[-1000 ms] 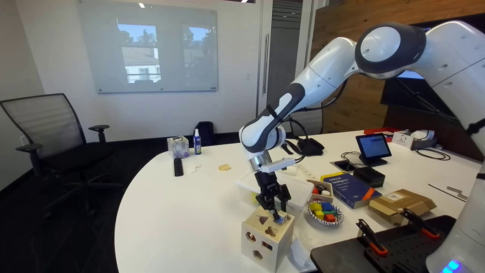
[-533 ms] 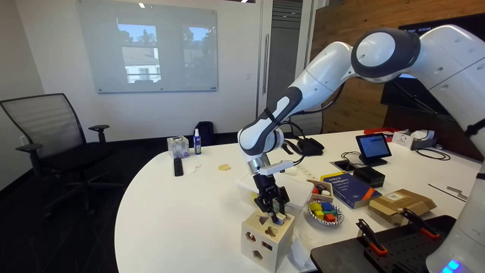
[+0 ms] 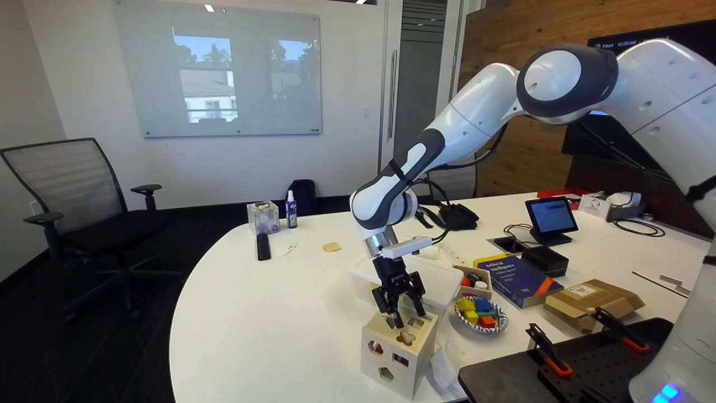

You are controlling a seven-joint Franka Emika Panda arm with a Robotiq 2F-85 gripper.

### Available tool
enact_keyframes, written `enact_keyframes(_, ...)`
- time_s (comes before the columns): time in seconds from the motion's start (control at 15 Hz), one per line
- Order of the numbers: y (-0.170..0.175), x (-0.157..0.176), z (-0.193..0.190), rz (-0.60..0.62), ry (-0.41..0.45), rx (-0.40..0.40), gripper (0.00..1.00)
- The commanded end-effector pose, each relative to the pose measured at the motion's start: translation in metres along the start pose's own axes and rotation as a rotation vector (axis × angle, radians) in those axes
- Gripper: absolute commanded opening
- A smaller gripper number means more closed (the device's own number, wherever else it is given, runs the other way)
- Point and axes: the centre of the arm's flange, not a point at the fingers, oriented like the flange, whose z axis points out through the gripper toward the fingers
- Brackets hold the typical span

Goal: Put a cube in the box

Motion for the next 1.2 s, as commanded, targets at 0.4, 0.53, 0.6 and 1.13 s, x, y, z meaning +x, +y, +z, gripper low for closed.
enact_keyframes(0.4,0.008,-0.030,-0.045,-0.071,0.089,0.004,1.00)
enact_keyframes(0.53,0.009,-0.046,-0.063,-0.054,0.139,-0.009,1.00)
enact_keyframes(0.6,0.010,-0.056,-0.073,-0.042,0.166,-0.018,1.00)
enact_keyframes(1.13,0.021,-0.134,-0.125,0.023,0.355,-0.046,1.00)
